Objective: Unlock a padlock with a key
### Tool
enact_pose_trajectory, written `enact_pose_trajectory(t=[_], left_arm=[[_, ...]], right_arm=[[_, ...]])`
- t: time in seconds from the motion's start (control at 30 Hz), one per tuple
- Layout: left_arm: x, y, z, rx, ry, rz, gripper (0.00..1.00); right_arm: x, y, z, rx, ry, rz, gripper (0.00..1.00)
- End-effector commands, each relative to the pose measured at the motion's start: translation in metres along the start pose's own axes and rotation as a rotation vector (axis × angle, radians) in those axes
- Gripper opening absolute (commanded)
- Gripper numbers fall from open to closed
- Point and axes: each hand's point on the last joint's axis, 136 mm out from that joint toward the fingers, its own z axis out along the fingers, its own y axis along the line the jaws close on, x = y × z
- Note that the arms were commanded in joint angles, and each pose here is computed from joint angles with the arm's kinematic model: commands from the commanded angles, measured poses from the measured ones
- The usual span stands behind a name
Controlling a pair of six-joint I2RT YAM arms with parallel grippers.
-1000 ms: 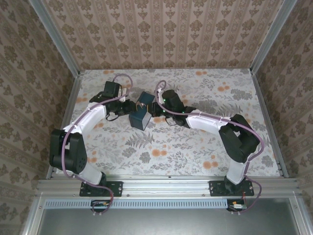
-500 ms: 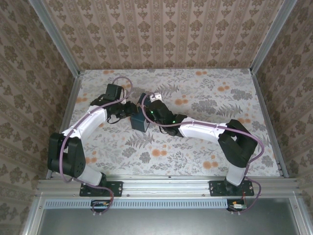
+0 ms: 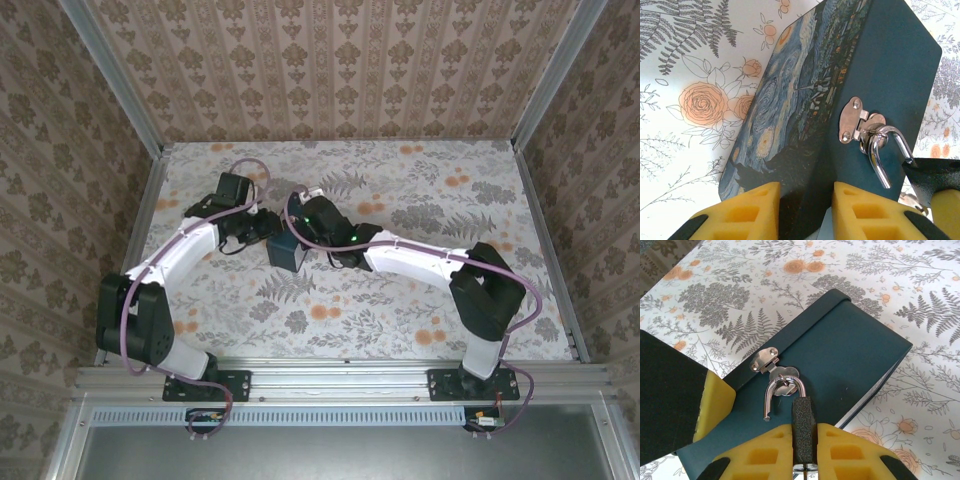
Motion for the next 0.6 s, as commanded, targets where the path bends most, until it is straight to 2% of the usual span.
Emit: enact_pose_trajectory(t=[0.0, 0.07, 0.2, 0.23, 0.3, 0.37, 0.43, 0.5, 0.57], left_arm=[[0.046, 0.023, 0.011, -0.079, 0.151, -0.1, 0.29], [0.044, 0.026, 0.011, -0.084, 0.143, -0.109, 0.29], [0.041, 0.028, 0.01, -0.093, 0.136, -0.105, 0.29], [0.041, 0.029, 0.009, -0.097, 0.136, -0.103, 0.29], [0.04, 0.029, 0.007, -0.097, 0.129, -0.103, 0.29], [0.039, 0.03, 0.005, -0.098, 0.125, -0.107, 0.29], [0.038, 0.031, 0.002, -0.098, 0.119, -0.111, 0.29], [0.037, 0.031, 0.001, -0.101, 0.117, -0.112, 0.29], [0.036, 0.03, -0.001, -0.102, 0.11, -0.111, 0.3]], right_arm=[[0.021, 0.036, 0.004, -0.15, 0.121, -0.044, 0.2], [0.026, 0.037, 0.006, -0.153, 0.145, -0.044, 0.23], [0.033, 0.032, 0.007, -0.146, 0.172, -0.041, 0.23], [0.033, 0.03, 0.008, -0.148, 0.176, -0.038, 0.22], [0.03, 0.025, 0.007, -0.142, 0.171, -0.032, 0.12], [0.028, 0.019, 0.007, -0.132, 0.176, -0.027, 0.1], [0.028, 0.016, 0.006, -0.128, 0.189, -0.033, 0.14], [0.029, 0.014, 0.005, -0.126, 0.203, -0.04, 0.24], [0.032, 0.013, 0.004, -0.126, 0.22, -0.052, 0.29]])
